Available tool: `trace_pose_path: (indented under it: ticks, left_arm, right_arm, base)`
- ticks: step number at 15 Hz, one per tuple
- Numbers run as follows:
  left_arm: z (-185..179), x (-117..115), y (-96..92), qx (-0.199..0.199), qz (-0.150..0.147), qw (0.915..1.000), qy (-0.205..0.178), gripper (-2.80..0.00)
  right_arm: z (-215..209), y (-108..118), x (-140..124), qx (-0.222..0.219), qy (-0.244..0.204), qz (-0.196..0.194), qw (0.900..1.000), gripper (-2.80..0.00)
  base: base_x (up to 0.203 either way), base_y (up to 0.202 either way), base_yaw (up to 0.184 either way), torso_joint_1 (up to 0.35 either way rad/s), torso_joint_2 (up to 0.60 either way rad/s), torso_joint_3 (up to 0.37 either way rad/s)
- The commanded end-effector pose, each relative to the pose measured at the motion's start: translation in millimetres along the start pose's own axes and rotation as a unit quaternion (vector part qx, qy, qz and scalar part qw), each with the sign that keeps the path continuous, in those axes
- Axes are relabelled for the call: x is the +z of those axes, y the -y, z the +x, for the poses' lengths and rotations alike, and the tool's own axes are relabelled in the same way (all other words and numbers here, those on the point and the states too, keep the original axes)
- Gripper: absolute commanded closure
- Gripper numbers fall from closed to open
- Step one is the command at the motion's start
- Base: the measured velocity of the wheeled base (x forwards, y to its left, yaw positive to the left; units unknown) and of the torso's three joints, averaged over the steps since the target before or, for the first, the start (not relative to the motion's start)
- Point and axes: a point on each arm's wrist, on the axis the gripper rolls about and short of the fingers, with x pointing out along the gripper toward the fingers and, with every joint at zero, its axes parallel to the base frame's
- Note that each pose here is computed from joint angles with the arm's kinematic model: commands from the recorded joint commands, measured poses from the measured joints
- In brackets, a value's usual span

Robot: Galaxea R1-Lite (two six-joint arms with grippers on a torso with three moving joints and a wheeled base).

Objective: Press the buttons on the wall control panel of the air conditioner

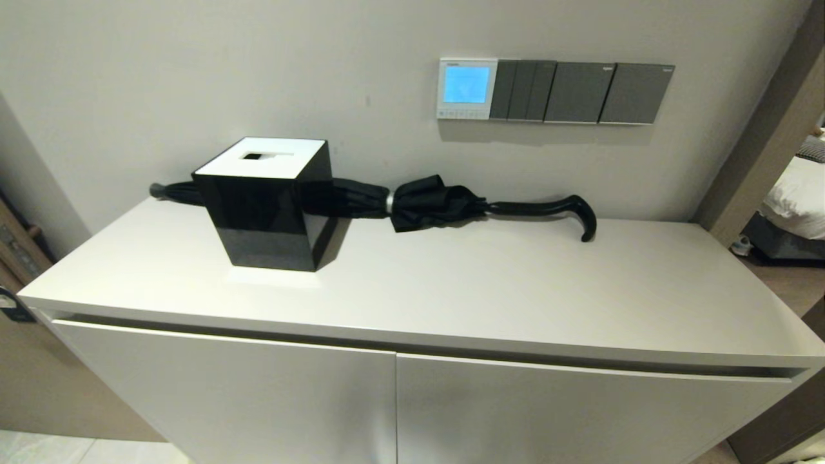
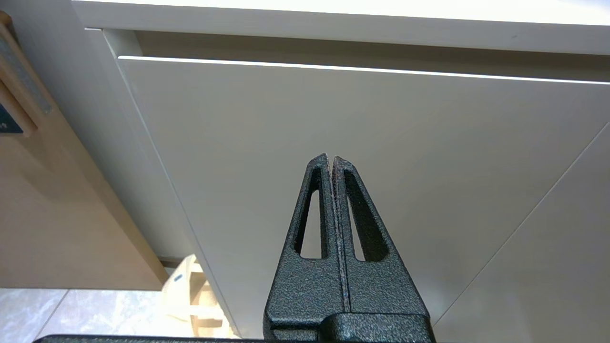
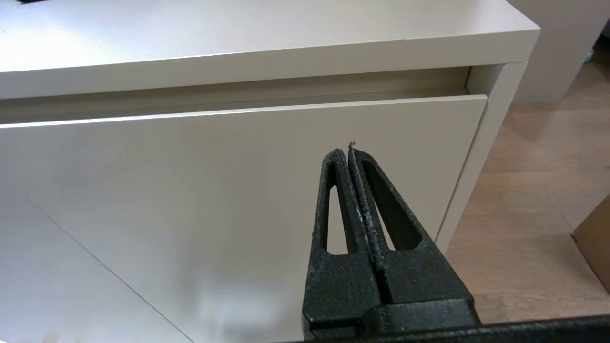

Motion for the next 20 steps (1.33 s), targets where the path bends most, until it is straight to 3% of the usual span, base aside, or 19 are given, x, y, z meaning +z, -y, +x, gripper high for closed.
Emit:
trace_pose_path:
  ticks: [1, 20]
  left_arm:
    - [0.0, -0.1, 0.0, 0.0, 0.0, 1.0, 0.0, 0.0]
    - [0.0, -0.1, 0.0, 0.0, 0.0, 1.0, 0.0, 0.0]
  right_arm:
    - [0.5, 0.0, -0.7, 0.0, -0.003, 0.0, 1.0, 0.0]
    - [0.5, 0.0, -0.7, 0.0, -0.003, 0.001, 1.0, 0.0]
  base:
    - [0.0, 0.0, 0.0, 0.0, 0.0, 0.0]
    - [0.0, 0.0, 0.0, 0.0, 0.0, 0.0]
